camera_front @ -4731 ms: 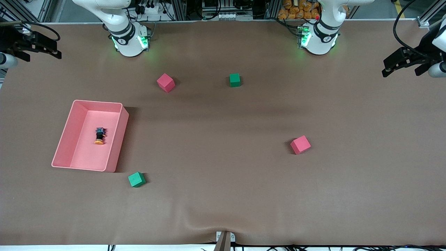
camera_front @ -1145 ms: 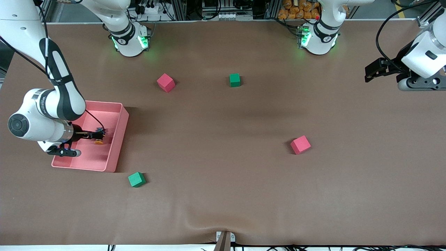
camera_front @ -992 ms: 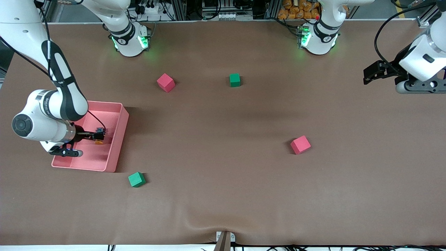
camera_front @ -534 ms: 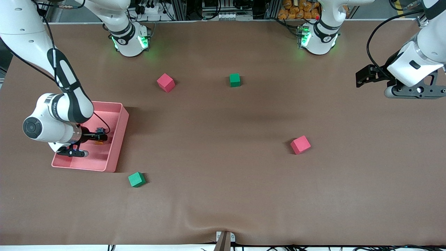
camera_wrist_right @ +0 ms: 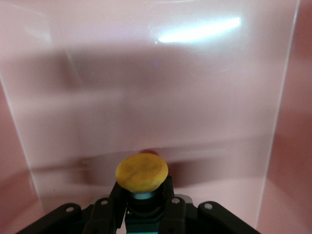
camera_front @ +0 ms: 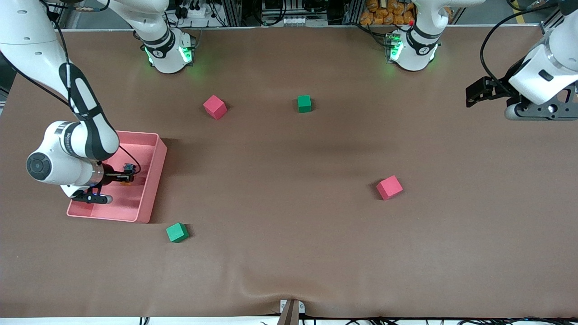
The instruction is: Place and upright button with both arms
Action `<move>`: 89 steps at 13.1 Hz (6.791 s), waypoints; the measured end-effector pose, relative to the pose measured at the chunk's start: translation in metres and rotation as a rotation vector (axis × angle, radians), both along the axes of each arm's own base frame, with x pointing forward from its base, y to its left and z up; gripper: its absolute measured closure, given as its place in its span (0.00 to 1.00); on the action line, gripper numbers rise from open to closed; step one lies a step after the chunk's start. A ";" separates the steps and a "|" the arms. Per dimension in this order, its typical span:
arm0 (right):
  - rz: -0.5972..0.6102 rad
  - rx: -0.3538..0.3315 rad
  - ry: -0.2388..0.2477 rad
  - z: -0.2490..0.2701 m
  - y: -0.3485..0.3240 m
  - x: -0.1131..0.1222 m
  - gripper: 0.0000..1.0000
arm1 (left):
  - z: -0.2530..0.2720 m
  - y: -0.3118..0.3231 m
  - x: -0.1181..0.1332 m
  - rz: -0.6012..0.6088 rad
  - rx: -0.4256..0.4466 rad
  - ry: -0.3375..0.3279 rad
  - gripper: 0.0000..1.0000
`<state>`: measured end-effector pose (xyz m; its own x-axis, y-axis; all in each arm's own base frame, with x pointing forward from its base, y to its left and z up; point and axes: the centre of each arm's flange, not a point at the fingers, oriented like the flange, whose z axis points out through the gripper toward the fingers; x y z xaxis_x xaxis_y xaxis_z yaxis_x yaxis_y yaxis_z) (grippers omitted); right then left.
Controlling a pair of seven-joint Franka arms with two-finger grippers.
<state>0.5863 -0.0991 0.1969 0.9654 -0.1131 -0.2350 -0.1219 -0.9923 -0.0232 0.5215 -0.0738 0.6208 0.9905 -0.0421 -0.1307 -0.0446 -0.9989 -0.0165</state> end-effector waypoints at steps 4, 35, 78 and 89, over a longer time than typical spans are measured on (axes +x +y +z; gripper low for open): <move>-0.001 0.005 0.060 0.058 -0.006 0.025 0.67 | 0.006 0.004 -0.005 0.007 0.001 0.004 0.00; 0.123 0.086 -0.164 -0.005 0.643 -0.049 0.49 | -0.146 0.002 0.025 0.047 -0.092 0.320 0.00; 0.106 -0.017 -0.226 0.450 0.063 -0.041 0.00 | -0.437 -0.407 0.019 0.071 -0.102 0.174 0.25; 0.173 -0.063 -0.218 0.463 0.095 -0.044 0.00 | -0.440 -0.407 0.018 0.084 -0.097 0.180 0.45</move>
<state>0.5425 -0.0036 0.6595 0.9986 0.0496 -0.0176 0.0502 -0.9982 0.0324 0.5397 -0.4806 0.1809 0.9521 0.0184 -0.3052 0.0451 -0.9957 0.0806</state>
